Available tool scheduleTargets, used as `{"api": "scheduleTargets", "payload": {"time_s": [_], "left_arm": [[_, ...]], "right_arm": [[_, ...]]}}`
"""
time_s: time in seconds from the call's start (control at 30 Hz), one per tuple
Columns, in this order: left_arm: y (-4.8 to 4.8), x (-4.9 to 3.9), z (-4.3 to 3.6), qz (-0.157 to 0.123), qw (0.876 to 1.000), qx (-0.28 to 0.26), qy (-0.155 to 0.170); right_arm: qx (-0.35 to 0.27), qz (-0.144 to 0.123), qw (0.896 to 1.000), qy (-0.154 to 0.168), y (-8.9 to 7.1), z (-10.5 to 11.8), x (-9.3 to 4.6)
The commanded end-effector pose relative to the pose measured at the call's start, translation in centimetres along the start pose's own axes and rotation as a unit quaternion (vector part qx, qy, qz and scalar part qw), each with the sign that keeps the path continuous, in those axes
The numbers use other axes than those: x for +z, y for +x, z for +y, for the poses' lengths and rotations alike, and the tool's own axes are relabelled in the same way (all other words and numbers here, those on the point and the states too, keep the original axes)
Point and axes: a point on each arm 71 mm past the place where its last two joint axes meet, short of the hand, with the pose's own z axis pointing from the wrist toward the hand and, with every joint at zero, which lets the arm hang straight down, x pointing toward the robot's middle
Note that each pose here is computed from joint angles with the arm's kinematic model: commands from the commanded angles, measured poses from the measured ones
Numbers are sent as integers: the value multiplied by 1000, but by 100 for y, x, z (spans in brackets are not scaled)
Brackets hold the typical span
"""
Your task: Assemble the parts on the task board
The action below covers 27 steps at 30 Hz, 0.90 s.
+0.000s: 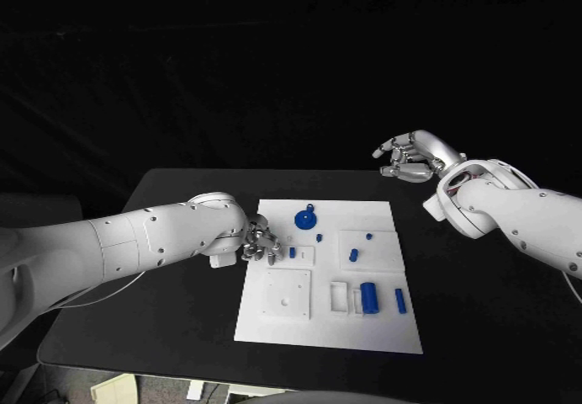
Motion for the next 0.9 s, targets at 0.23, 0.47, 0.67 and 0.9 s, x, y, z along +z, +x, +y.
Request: {"api": "scheduleTargets", "payload": {"time_s": [0.23, 0.47, 0.67, 0.9], "left_arm": [[-5, 0, -6, -2, 1000, -3, 2], [-6, 0, 2, 0, 1000, -4, 2], [-10, -3, 13, -3, 1000, -5, 1], [-17, -7, 31, -4, 1000, -11, 1]], "right_arm": [[0, 5, 1000, -3, 7, 11, 0], [0, 4, 1000, -3, 7, 13, -1], [0, 4, 1000, -3, 5, 12, -2], [0, 4, 1000, -4, 5, 12, -1]]}}
